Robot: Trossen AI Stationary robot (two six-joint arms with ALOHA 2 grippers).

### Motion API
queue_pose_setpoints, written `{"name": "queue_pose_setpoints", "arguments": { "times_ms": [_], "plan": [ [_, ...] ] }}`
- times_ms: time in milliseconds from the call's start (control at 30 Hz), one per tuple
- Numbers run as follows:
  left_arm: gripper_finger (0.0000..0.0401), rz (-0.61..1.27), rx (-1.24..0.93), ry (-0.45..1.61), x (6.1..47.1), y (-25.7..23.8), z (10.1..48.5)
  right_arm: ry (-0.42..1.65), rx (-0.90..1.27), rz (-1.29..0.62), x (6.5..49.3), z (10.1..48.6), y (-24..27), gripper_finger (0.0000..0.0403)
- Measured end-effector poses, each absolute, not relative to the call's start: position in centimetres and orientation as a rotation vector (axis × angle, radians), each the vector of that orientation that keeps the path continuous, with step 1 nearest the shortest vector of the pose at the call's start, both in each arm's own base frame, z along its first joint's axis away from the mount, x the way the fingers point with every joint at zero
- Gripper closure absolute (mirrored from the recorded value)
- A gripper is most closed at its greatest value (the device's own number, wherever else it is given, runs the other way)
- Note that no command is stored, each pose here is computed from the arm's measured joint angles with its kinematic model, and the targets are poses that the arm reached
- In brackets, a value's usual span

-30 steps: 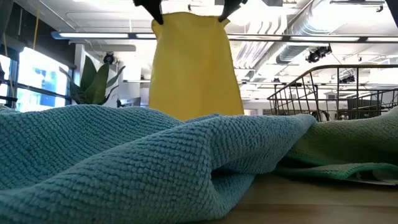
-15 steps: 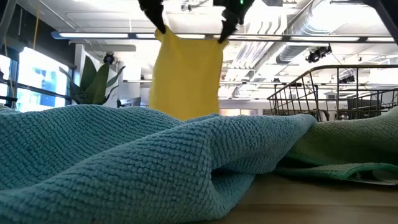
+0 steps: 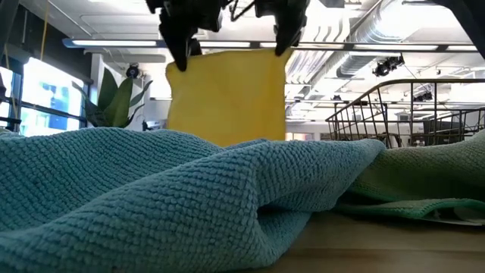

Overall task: Fold microfiber towels
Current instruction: Fold the yellow microfiber cloth

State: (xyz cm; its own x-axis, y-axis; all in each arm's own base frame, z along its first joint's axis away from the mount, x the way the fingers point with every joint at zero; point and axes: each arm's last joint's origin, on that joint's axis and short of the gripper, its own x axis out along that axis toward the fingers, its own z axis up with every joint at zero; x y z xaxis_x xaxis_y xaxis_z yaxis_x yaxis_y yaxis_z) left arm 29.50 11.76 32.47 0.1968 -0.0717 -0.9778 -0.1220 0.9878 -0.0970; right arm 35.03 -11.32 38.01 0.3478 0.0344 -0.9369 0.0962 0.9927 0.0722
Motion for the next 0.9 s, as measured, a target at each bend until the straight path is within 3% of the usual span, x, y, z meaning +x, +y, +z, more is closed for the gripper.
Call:
{"name": "queue_pose_setpoints", "arguments": {
  "times_ms": [167,467,700,900],
  "plan": [
    [0.0401,-0.022,-0.146,1.422,30.5,8.8,30.4,1.253,0.180,0.019,35.6,36.9,-9.3,0.0402],
    [0.0401,-0.051,-0.118,1.386,31.6,5.8,30.0,1.410,0.210,0.080,36.9,29.9,-7.1,0.0402],
    [0.0401,-0.087,-0.105,1.386,31.9,3.8,30.0,1.491,0.304,0.278,36.6,25.7,-3.7,0.0402],
    [0.0401,-0.109,-0.101,1.396,32.0,2.3,30.0,1.455,0.303,0.349,36.2,24.6,-2.0,0.0402]
  ]
}}
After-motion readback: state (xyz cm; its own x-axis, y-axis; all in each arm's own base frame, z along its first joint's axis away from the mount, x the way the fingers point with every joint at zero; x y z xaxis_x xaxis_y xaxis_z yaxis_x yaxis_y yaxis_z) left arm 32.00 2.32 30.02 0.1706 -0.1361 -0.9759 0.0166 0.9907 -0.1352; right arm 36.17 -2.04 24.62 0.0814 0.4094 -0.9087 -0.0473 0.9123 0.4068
